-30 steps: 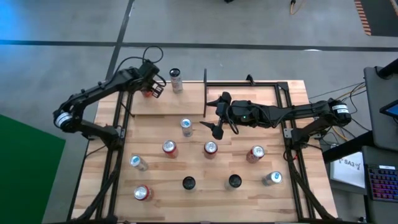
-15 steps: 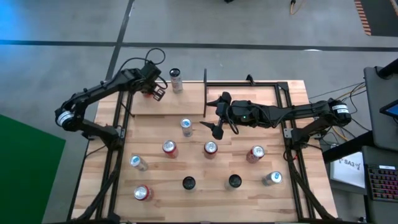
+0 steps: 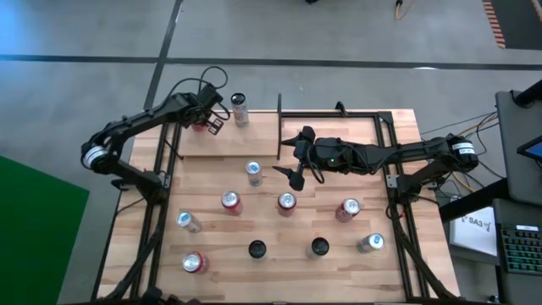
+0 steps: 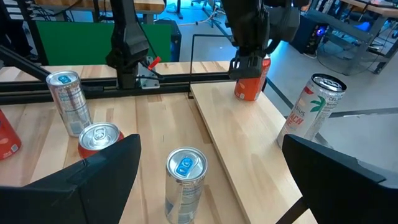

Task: Place canned beverage on shelf
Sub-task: Put the right orange soda can on the shelf

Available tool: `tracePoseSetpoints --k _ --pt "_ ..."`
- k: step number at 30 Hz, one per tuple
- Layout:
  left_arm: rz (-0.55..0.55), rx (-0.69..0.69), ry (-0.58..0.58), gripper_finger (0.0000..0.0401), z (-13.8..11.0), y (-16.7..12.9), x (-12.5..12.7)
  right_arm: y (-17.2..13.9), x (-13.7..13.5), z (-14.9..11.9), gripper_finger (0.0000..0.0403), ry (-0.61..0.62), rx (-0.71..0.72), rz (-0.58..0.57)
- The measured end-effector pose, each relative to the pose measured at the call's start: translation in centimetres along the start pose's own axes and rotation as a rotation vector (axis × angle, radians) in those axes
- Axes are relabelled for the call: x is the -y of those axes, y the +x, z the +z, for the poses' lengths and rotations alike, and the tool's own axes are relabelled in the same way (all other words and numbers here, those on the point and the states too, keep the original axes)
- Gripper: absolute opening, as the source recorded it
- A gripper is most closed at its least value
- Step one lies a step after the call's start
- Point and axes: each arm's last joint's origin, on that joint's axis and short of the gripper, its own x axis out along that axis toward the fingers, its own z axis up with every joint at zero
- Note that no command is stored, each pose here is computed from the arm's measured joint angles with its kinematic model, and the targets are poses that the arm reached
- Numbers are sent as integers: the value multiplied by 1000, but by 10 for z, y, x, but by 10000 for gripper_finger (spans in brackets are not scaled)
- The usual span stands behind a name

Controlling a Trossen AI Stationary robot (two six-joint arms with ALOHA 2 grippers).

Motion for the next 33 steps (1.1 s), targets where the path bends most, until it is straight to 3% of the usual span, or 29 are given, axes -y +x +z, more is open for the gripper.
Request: tracePoseSetpoints --k 8,14,21,25,33 --pt "83 2 5 0 0 1 -3 0 0 0 381 0 0 0" --pt "64 28 13 0 -3 -12 -8 0 0 0 381 -1 1 0" --pt "-133 -18 38 0 -12 -24 -9 0 0 0 381 -6 2 0" --pt "-62 -36 54 0 -12 -17 -11 0 0 0 381 -6 2 0" --pt "-29 -84 47 0 -9 -1 -14 0 0 0 381 -5 1 0"
